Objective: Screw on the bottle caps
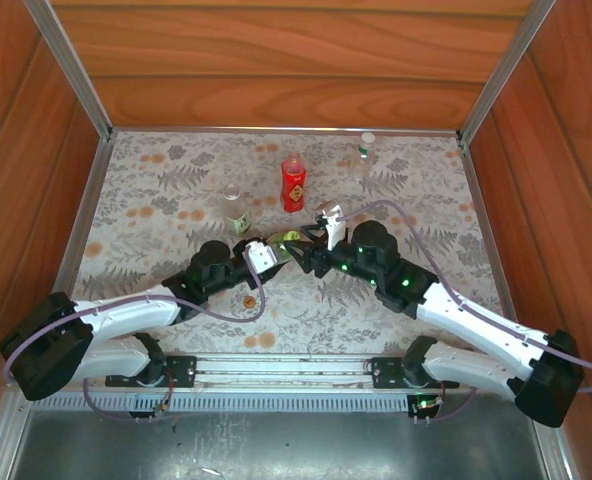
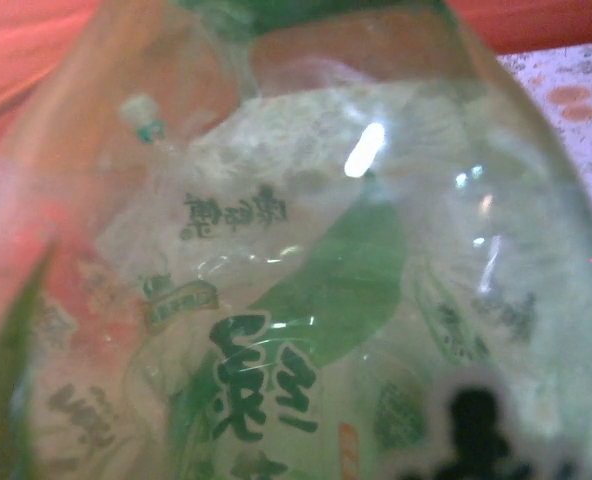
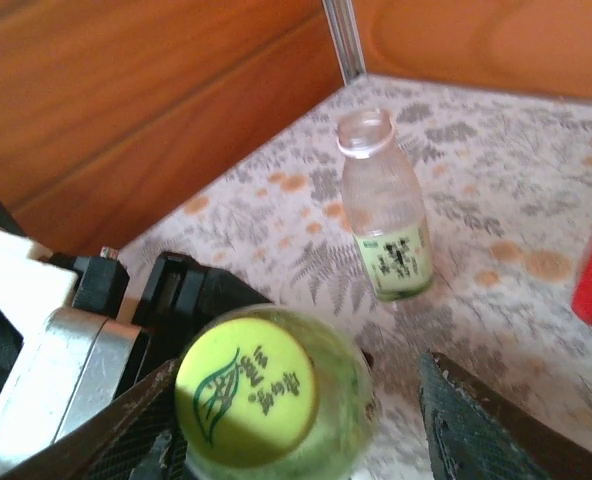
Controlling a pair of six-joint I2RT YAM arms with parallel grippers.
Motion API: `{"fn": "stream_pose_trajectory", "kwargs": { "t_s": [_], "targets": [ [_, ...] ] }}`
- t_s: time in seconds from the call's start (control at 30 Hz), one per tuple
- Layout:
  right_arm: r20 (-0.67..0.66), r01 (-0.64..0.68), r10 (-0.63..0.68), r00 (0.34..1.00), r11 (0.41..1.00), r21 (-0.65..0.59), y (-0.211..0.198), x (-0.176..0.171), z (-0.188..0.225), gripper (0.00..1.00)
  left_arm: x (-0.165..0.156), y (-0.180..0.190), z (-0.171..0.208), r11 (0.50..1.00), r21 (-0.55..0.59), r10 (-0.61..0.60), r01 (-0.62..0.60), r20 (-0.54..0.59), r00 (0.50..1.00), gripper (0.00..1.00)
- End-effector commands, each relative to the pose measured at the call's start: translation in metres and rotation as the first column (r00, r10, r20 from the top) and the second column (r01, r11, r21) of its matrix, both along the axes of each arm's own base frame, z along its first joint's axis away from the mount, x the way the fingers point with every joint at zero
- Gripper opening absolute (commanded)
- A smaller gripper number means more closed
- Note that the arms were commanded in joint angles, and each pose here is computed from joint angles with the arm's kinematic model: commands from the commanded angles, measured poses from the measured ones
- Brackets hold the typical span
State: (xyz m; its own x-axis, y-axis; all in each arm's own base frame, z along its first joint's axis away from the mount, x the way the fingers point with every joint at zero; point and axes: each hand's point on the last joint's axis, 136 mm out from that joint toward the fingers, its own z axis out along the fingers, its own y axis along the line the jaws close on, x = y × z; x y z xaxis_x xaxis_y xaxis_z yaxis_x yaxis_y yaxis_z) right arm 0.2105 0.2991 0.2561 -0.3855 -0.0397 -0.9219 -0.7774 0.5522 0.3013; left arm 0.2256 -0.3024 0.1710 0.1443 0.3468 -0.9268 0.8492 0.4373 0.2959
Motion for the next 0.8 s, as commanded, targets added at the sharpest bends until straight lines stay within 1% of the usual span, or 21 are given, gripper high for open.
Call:
{"fn": "stream_pose_trajectory", "kwargs": {
  "t_s": [0.0,0.07,0.2,0.27,0.33,0.37,0.4,0.47,0.53,0.6,0.67,0.77],
  "targets": [
    [0.062,-0.001,-0.011,0.998,0.983,0.185,0.009,0.008,0.039,0.6,0.001,-0.008,0.017,0.998,-0.064,-0.024,0.023,-0.017,1.0,0.51],
    [0.053,-0.017,0.008,0.999,0.984,0.178,0.012,0.006,0.036,0.54,0.001,-0.009,0.016,0.998,-0.058,-0.028,0.027,-0.014,1.0,0.51],
    [0.043,-0.029,0.022,0.999,0.986,0.164,0.012,0.003,0.033,0.29,0.001,-0.009,0.015,0.998,-0.058,-0.025,0.024,-0.015,1.0,0.51],
    [0.043,-0.03,0.023,0.999,0.987,0.159,0.01,0.002,0.032,0.24,0.002,-0.009,0.016,0.998,-0.058,-0.022,0.021,-0.015,1.0,0.52],
    [0.071,-0.034,0.025,0.997,0.992,0.123,0.009,0.002,0.032,0.21,0.003,-0.009,0.015,0.998,-0.057,-0.018,0.018,-0.015,1.0,0.52],
    [0.086,-0.034,0.025,0.996,0.994,0.101,0.007,0.001,0.032,0.2,0.003,-0.008,0.015,0.998,-0.056,-0.017,0.016,-0.013,1.0,0.54],
    [0.087,-0.018,0.01,0.996,0.996,0.089,0.005,0.003,0.032,0.18,0.002,-0.008,0.015,0.998,-0.056,-0.016,0.015,-0.013,1.0,0.57],
    [0.107,0.005,-0.01,0.994,0.998,0.055,0.0,0.006,0.032,0.18,0.001,-0.006,0.014,0.998,-0.056,-0.014,0.013,-0.013,1.0,0.74],
    [0.147,0.05,-0.052,0.988,0.999,0.018,-0.007,0.012,0.032,0.18,0.002,-0.004,0.014,0.998,-0.058,-0.003,0.002,-0.014,1.0,0.89],
    [0.191,0.125,-0.116,0.975,0.991,-0.037,-0.019,0.021,0.031,0.2,0.001,0.0,0.014,0.997,-0.072,0.011,-0.013,-0.029,1.0,0.99],
    [0.25,0.231,-0.199,0.948,0.967,-0.109,-0.037,0.037,0.03,0.2,0.002,0.004,0.016,0.994,-0.102,0.041,-0.047,-0.063,0.997,1.0],
    [0.33,0.336,-0.262,0.907,0.922,-0.191,-0.057,0.06,0.035,0.19,0.002,0.009,0.02,0.982,-0.168,0.068,-0.09,-0.134,0.989,1.0]
  ]
}}
